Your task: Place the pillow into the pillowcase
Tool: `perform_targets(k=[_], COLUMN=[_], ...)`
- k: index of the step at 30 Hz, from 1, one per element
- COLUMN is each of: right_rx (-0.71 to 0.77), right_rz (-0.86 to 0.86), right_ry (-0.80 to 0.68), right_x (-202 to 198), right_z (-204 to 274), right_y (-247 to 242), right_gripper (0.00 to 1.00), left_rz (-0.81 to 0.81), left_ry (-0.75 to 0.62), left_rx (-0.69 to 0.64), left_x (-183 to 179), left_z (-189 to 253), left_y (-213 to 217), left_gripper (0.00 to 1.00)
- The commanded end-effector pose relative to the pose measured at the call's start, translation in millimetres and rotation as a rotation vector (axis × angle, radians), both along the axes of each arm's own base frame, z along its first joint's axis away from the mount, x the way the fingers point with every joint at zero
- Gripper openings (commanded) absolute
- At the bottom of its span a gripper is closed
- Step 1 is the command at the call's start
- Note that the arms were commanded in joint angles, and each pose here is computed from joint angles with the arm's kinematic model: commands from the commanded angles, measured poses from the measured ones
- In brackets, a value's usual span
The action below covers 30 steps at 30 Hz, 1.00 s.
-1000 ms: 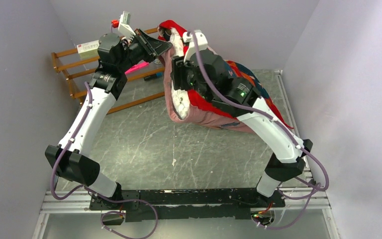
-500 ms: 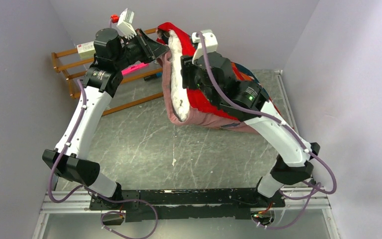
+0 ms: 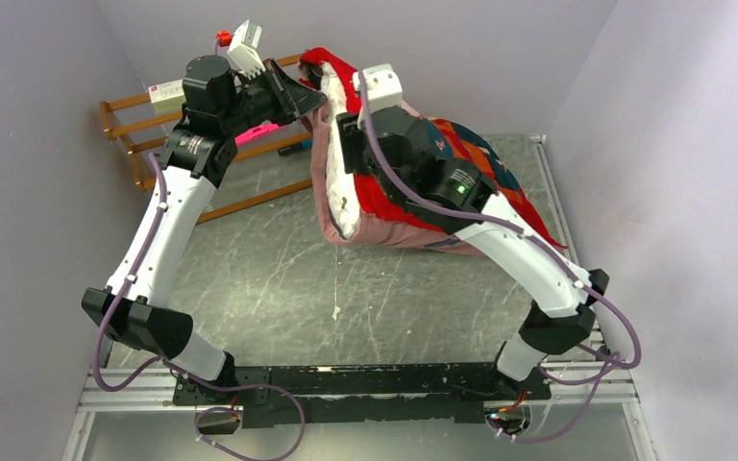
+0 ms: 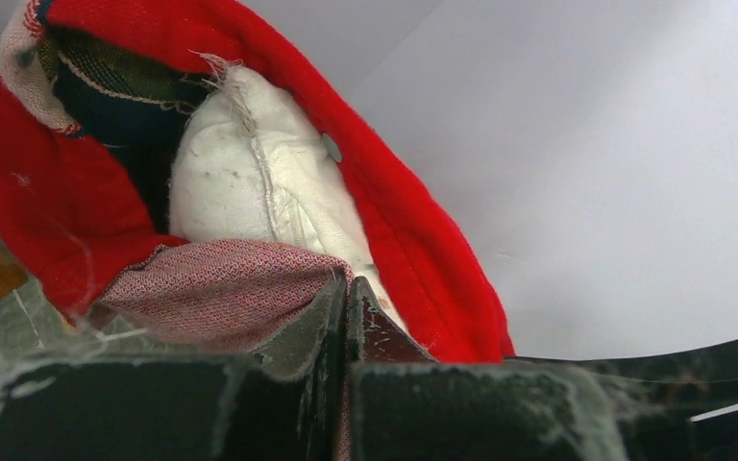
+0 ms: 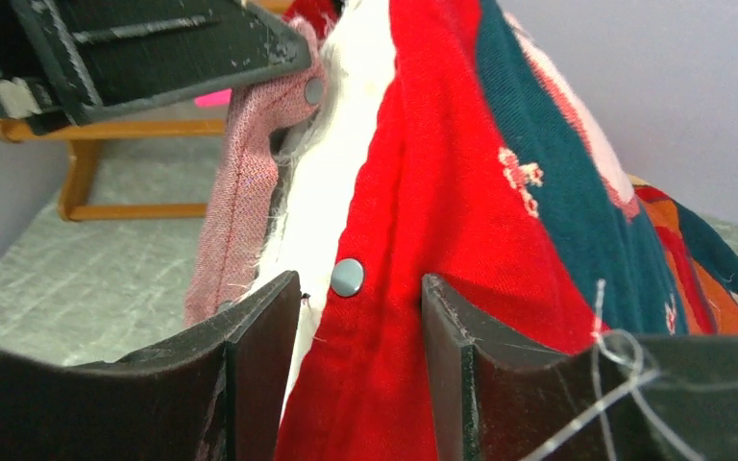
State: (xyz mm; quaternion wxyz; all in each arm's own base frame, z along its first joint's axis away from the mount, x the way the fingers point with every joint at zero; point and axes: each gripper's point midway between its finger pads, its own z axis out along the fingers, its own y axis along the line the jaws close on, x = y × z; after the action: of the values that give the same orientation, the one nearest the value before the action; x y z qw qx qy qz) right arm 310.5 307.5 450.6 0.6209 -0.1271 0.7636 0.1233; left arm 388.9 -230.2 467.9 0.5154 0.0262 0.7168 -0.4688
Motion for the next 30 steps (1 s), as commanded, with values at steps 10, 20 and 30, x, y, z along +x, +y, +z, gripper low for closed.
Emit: perform_targets(k=[10, 20, 30], right_rx=[0.063, 0.247, 0.278], right_rz=[-0.299, -0.203, 0.015], right_ry=[-0.271, -0.454, -0.32], right_x=[11, -16, -19], right_z=[93, 139, 113], right_y=[-83, -107, -61], right_gripper=[0.0, 0.0, 0.0], left_rz=[0.261, 0.222, 0.079], left_ry=[-0.181, -0.12, -0.124], left_rx=[0.129, 0.041, -0.045], left_x=[11, 17, 0], left_z=[59, 42, 40], left_y=[68, 91, 71], left_gripper=[0.05, 0.05, 0.05])
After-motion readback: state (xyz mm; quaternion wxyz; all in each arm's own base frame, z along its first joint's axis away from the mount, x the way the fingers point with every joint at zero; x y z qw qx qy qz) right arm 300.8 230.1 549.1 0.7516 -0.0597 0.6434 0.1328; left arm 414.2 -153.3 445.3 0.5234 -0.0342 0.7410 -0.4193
